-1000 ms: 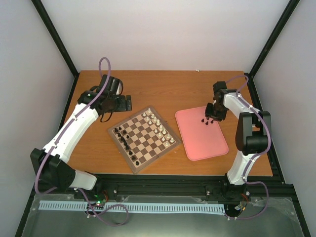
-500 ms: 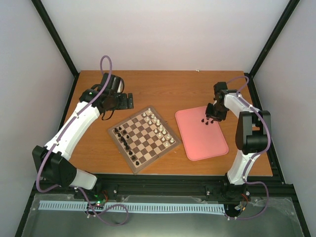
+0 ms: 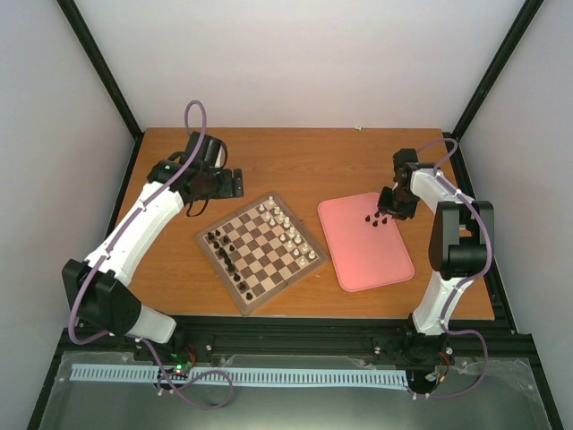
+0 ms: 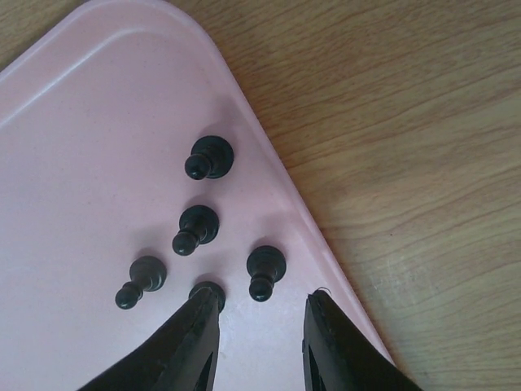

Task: Set up the chess pieces on the board
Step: Pick up the chess piece from the storage box.

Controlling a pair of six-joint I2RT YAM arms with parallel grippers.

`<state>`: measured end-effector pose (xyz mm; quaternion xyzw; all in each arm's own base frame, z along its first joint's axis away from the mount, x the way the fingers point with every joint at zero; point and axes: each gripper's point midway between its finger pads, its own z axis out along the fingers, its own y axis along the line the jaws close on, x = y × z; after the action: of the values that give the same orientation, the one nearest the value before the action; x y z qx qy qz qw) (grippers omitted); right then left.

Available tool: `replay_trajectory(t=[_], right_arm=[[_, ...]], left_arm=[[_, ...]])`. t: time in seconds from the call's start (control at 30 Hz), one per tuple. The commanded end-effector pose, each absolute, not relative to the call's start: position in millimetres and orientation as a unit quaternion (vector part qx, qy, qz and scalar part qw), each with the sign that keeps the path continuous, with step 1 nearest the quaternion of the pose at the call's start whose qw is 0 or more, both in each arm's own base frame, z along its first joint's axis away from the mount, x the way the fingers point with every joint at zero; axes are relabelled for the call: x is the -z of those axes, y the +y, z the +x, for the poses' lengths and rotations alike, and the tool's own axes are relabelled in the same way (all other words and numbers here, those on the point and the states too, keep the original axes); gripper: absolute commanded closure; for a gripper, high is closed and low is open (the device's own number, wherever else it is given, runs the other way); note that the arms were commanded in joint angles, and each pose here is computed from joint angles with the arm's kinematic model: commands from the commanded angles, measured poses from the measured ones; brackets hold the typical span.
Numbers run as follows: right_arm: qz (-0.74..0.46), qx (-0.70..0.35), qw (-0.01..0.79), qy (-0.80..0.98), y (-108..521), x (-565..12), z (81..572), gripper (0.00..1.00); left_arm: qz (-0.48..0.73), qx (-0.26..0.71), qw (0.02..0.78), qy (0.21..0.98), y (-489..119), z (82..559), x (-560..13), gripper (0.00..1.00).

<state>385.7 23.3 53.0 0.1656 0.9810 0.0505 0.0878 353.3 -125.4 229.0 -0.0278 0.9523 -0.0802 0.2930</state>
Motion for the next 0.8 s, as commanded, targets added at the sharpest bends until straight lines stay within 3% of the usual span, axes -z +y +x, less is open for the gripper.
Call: replay_trajectory(t=[0.0, 0.5, 0.77], right_arm=[[0.165, -0.048, 0.073, 0.983, 20, -40, 383, 0.7], [0.156, -0.049, 0.059, 0.985, 22, -24, 385, 0.78], [0.153, -0.041, 0.062, 0.985, 19, -23, 386, 0.92]], left_arm=[[-0.016, 0.092, 0.319, 0.943, -133, 363, -248, 0.03], [-0.017, 0.091, 0.318, 0.944, -135, 368, -248, 0.03], [-0.019, 0.087, 0.32, 0.943, -132, 368, -251, 0.03]])
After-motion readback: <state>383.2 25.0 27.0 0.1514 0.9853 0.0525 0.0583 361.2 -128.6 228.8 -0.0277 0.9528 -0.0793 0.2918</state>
